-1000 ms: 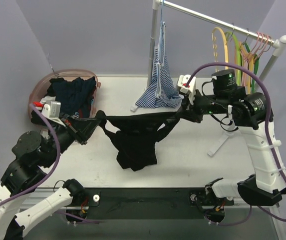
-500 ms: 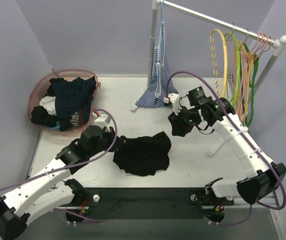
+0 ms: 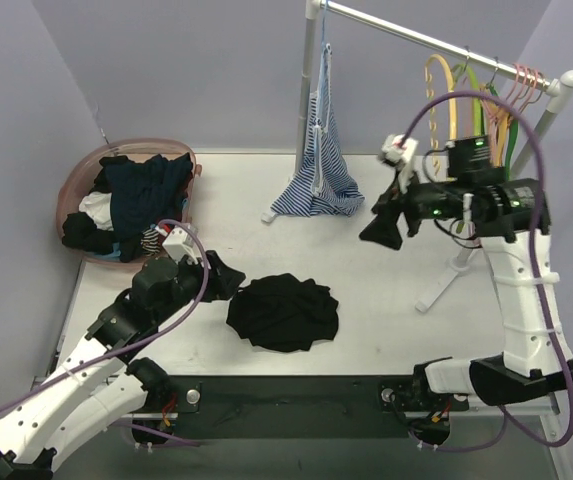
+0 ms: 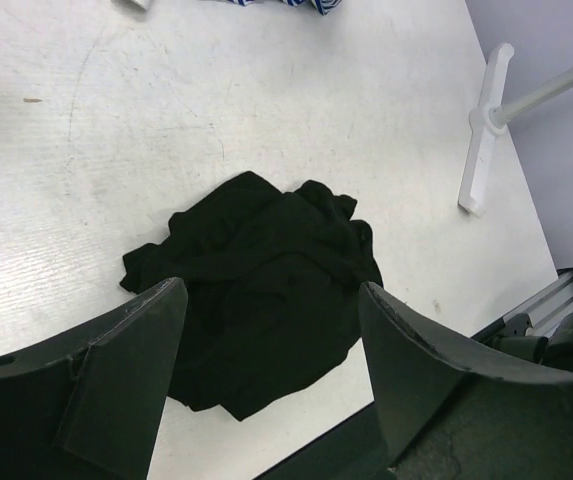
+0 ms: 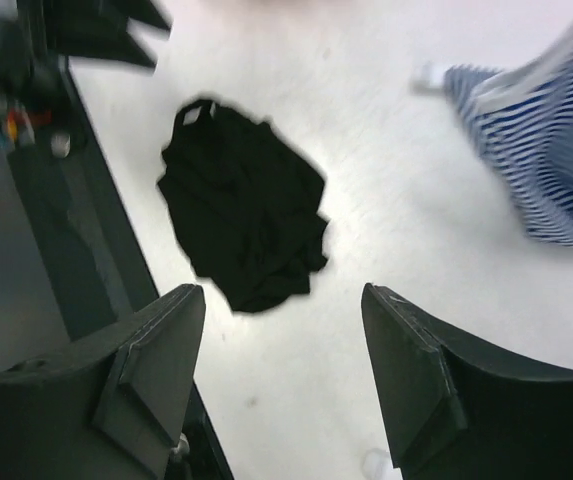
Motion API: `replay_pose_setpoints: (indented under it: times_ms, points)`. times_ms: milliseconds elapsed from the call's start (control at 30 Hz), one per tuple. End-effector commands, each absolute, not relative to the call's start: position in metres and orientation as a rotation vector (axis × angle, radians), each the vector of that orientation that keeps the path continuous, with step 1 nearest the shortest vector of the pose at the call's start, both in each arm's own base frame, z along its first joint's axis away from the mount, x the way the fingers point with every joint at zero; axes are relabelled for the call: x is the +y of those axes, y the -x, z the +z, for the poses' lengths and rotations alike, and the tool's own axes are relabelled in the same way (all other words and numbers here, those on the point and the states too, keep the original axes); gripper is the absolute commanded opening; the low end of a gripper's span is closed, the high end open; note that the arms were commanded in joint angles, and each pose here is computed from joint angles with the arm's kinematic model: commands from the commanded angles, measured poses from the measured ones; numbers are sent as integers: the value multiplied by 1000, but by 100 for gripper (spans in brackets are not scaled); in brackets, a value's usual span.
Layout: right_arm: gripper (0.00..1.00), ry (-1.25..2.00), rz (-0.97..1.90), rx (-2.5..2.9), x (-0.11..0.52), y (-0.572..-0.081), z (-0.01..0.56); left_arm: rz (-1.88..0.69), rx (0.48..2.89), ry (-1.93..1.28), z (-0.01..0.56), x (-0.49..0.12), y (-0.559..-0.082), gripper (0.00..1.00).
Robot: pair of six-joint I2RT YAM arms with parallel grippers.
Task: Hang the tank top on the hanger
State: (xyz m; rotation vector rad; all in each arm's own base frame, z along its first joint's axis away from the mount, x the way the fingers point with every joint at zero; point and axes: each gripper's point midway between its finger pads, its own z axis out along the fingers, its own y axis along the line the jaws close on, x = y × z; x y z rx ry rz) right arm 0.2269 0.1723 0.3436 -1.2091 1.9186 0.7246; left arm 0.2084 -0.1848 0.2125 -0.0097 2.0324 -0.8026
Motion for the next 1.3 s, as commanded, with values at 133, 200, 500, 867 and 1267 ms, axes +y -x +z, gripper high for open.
replay_pose_setpoints:
  times_ms: [133, 200, 500, 867, 1267]
  points:
    - [65, 606, 791, 1788, 117, -260, 456, -811, 2011, 8, 225, -177, -202, 80]
    - [66, 465, 738, 1793, 99, -271, 465, -807, 2013, 1, 224, -177, -203, 80]
    - [70, 113, 579, 1789, 42, -299, 481, -816, 2022, -30, 218, -181, -201, 80]
    - [70, -35, 474, 1841, 14, -319, 460, -830, 2019, -31, 215, -183, -202, 81]
    - [67, -72, 400, 1910, 5, -344, 435, -826, 2020, -28, 213, -183, -204, 81]
